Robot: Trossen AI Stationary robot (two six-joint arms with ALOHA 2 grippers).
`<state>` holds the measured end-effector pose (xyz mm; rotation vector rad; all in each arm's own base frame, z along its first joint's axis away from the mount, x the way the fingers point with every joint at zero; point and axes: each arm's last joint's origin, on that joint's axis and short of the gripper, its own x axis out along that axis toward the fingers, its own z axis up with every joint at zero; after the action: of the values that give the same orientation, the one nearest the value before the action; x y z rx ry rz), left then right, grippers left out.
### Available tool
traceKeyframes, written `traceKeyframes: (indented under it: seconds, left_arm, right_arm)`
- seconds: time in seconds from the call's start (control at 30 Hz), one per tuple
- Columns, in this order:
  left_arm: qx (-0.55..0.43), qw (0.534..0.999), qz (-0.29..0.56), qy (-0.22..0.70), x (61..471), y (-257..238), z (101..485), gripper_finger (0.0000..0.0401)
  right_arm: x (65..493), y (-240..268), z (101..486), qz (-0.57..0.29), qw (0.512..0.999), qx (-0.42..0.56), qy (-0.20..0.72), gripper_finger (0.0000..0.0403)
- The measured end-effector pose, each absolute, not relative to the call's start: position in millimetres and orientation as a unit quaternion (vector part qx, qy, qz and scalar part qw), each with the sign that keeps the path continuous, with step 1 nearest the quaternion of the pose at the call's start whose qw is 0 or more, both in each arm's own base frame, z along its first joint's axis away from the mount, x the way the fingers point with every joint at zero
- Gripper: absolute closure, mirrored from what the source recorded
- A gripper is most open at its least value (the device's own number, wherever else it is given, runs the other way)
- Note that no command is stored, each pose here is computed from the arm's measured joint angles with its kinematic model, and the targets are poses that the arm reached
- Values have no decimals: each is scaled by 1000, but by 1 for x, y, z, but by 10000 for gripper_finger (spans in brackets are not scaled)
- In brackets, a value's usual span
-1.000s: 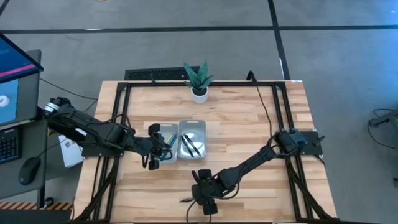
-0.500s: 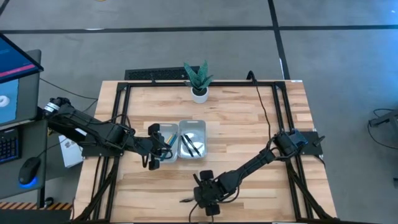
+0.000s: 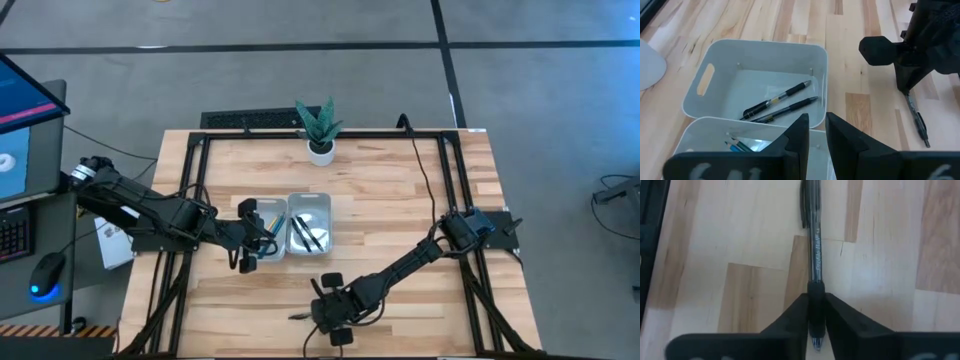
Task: Sort pens & pencils
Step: Put the black pen into the right gray bin
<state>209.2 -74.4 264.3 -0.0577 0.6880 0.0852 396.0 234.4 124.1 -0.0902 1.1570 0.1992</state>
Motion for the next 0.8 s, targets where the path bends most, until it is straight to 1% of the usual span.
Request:
traceKeyframes:
  seconds: [0.17, 0.4, 0.53, 0.8]
  left_arm:
    - [-25, 941, 51, 334, 209, -74, 264, 346]
    - [-24, 941, 54, 333, 209, -74, 265, 346]
    - [-29, 941, 56, 333, 209, -74, 265, 346]
    - [-29, 941, 56, 333, 209, -74, 265, 346]
  right_arm:
    - [396, 235, 124, 95, 831, -42, 546, 342]
    - [396, 235, 124, 95, 831, -41, 546, 340]
    - [397, 233, 124, 86, 834, -22, 544, 340]
    - [403, 231, 127, 101, 840, 1, 534, 340]
